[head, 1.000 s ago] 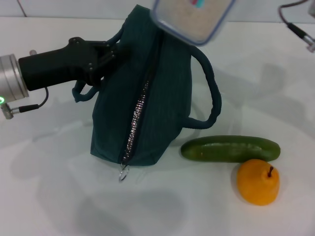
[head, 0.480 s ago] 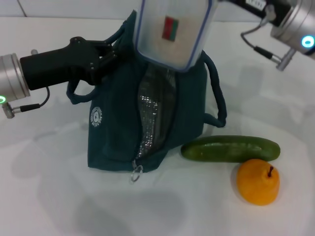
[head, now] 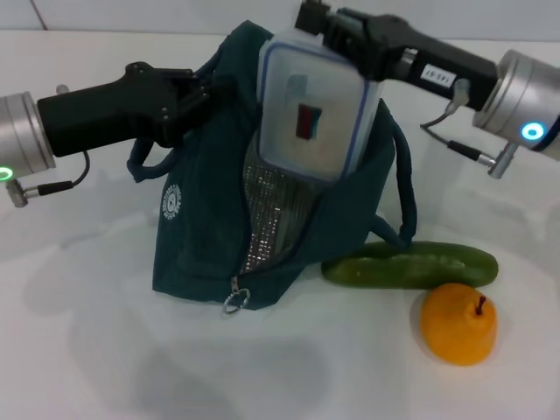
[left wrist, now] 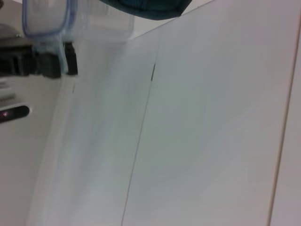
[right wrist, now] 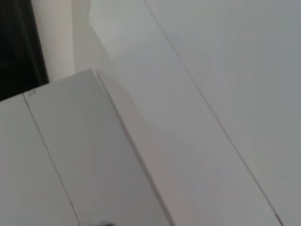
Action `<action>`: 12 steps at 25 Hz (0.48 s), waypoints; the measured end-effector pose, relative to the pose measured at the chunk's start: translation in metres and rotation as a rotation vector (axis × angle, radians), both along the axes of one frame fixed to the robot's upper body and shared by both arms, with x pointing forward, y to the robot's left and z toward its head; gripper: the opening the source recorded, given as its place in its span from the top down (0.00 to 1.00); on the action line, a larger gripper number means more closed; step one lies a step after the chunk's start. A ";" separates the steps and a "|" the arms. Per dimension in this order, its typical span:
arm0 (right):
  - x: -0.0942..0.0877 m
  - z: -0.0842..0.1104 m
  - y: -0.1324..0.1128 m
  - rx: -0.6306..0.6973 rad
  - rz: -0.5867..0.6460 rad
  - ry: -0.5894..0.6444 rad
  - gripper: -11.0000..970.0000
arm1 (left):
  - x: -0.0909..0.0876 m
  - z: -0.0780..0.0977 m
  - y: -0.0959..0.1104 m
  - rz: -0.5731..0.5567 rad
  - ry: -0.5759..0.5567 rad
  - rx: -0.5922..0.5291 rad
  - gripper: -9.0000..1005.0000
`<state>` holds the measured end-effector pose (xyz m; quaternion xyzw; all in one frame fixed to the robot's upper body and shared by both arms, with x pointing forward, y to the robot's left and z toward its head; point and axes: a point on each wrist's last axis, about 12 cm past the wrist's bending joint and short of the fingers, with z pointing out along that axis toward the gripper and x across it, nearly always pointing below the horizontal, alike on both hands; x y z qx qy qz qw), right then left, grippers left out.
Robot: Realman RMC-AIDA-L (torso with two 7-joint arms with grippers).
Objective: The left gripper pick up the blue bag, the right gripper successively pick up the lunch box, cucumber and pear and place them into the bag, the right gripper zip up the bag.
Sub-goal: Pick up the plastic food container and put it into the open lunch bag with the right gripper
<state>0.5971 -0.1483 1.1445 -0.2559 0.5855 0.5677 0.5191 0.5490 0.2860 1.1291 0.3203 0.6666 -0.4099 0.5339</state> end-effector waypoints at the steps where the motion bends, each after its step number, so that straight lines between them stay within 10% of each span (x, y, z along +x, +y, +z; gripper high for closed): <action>1: -0.001 -0.001 0.002 -0.010 0.003 0.001 0.81 | 0.000 0.000 0.000 0.000 0.000 0.000 0.95; 12: -0.003 -0.014 0.007 -0.076 -0.003 0.040 0.76 | 0.005 -0.004 -0.006 0.006 0.019 -0.012 0.95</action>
